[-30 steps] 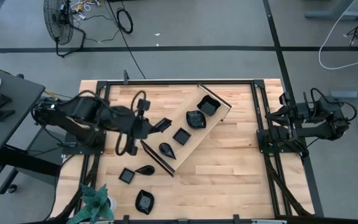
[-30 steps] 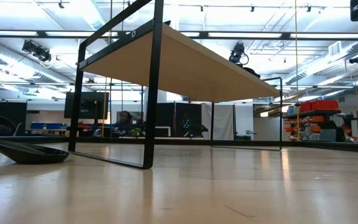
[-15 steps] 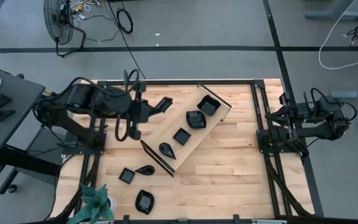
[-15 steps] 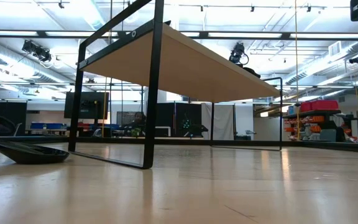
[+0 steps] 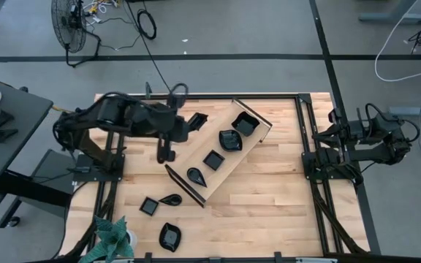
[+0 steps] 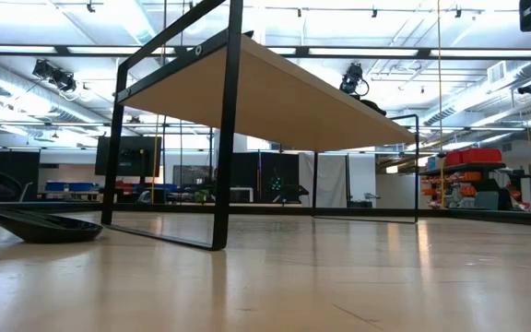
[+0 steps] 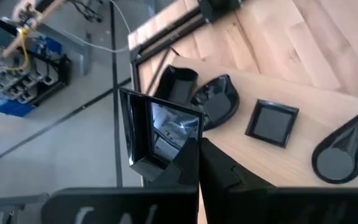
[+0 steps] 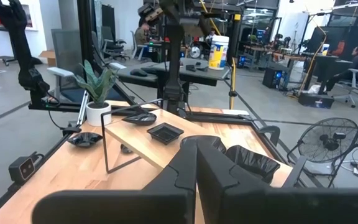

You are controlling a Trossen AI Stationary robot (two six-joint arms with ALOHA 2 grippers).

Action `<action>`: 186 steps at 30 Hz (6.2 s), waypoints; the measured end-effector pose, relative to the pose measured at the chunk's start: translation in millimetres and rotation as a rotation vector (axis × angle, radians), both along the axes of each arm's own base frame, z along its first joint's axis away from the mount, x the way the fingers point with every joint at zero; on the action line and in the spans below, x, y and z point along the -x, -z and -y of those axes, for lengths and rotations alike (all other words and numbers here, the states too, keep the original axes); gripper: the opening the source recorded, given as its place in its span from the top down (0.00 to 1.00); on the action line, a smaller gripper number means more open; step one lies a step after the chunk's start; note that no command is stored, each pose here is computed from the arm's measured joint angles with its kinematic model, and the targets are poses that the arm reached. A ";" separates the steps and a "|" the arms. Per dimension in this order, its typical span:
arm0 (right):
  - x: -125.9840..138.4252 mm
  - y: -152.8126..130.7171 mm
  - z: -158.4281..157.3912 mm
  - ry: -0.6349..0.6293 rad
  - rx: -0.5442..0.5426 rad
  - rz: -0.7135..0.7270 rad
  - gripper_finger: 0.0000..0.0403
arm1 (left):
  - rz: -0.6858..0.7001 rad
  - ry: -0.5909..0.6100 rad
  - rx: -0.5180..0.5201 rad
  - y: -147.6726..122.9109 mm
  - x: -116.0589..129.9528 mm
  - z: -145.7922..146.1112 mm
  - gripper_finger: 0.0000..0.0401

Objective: Pick & Place Mini shaped plates
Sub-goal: Stack the black square shaped plate on top of the black square shaped plate on the shelf

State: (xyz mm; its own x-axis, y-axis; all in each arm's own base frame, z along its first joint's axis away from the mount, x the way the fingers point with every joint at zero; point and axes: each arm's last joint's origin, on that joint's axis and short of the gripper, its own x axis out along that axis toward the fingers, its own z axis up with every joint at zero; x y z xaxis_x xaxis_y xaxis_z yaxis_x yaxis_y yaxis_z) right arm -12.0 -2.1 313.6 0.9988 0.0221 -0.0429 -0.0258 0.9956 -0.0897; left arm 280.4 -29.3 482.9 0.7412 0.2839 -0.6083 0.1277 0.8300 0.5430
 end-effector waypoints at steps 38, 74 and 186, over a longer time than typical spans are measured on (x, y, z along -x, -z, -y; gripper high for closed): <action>0.0 0.0 0.0 0.000 0.000 -0.001 0.97 | -0.276 0.176 -0.017 89.9 -84.6 52.3 1.00; -0.1 0.1 0.0 0.000 0.000 -0.001 0.97 | -0.368 0.066 -0.212 166.7 -99.1 53.1 1.00; -0.1 0.1 0.0 0.000 0.000 -0.001 0.97 | -0.225 0.144 -0.208 166.8 -74.8 55.7 1.00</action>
State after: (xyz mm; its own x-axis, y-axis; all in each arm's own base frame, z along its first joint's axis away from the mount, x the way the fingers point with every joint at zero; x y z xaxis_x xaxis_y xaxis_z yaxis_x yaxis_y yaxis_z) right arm -11.9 -2.1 313.5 0.9988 0.0223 -0.0435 -0.0262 0.9957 -0.0894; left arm 355.2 -85.1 316.1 0.6363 0.3214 -0.7013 0.3717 0.6688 0.6438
